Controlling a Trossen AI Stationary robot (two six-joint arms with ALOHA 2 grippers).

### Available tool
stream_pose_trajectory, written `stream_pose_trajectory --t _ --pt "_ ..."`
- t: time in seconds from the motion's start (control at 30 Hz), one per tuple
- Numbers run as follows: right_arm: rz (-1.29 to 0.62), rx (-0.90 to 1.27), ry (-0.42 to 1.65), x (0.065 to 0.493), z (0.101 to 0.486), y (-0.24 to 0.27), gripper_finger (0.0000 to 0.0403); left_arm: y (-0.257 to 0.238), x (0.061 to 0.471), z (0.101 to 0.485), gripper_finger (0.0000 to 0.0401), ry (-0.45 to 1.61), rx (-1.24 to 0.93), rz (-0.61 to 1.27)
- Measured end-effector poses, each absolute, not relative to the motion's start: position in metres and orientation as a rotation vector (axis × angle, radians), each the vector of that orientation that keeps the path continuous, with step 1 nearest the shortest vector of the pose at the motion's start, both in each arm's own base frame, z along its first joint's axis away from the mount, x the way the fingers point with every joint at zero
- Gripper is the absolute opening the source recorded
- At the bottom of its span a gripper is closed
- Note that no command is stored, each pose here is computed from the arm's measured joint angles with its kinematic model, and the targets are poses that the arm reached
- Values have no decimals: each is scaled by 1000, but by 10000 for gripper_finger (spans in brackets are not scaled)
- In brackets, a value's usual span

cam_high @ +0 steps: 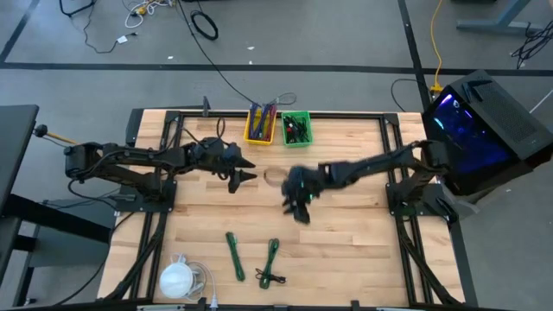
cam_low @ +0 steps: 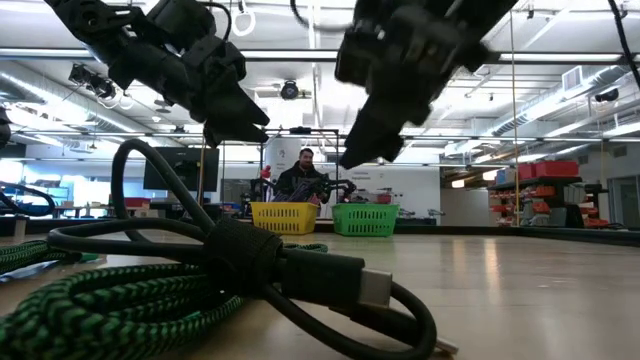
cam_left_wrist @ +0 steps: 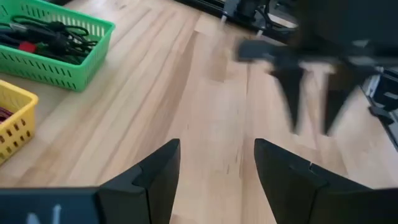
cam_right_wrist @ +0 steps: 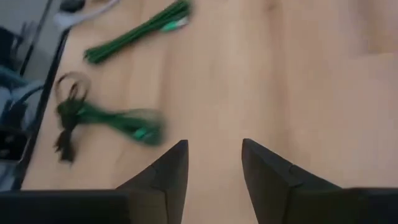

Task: Pick & Place USB Port
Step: Put the black usb cable into the green bin

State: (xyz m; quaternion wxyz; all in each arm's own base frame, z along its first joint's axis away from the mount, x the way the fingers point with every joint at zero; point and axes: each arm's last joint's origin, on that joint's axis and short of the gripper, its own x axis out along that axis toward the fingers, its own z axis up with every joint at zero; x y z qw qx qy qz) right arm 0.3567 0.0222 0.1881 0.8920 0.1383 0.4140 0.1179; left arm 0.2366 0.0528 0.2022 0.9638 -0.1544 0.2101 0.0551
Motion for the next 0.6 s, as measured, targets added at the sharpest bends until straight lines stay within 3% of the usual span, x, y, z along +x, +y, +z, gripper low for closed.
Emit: stream_pose_trajectory --t 0.3,0.6 --pt "194 268 813 346 189 118 150 48 238 202 211 421 -285 175" --pt "270 348 748 348 160 173 150 45 240 204 211 395 -322 171"
